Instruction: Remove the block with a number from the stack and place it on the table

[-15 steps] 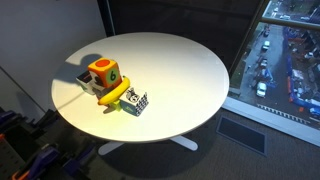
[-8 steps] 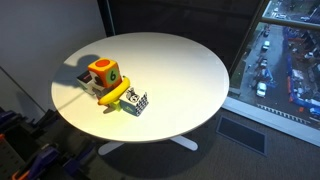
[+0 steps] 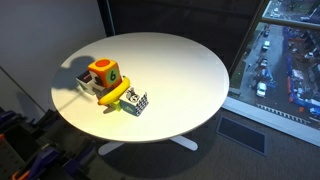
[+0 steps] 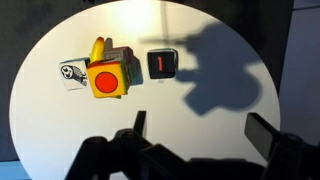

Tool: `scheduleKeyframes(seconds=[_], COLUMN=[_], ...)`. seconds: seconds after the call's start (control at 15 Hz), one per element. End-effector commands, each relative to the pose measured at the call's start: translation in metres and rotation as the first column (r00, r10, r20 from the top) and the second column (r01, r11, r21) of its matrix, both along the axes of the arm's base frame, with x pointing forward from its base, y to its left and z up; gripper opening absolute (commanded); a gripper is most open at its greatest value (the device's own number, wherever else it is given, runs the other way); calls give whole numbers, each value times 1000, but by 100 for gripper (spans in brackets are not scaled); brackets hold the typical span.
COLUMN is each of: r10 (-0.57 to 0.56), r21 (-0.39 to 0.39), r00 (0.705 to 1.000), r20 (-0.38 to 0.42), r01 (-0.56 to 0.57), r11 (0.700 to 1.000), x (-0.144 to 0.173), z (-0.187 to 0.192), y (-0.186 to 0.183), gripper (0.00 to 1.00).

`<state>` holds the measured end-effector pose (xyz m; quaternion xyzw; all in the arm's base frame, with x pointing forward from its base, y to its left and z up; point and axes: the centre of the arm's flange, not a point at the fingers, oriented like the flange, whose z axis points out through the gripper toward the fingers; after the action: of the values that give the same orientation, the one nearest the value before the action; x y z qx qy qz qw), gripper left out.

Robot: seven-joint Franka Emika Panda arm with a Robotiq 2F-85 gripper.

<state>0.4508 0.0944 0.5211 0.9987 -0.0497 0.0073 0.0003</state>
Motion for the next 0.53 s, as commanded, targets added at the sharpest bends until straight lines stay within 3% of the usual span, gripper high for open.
scheduleKeyframes(seconds=[0.0, 0.47], r10=[73, 91], r21=[40, 21], r00=[997, 996], r20=[-16, -10], r01=[-72, -91], r11=[997, 996], x=[-15, -14], z=[15, 15], y=[-4, 0], gripper=[100, 100])
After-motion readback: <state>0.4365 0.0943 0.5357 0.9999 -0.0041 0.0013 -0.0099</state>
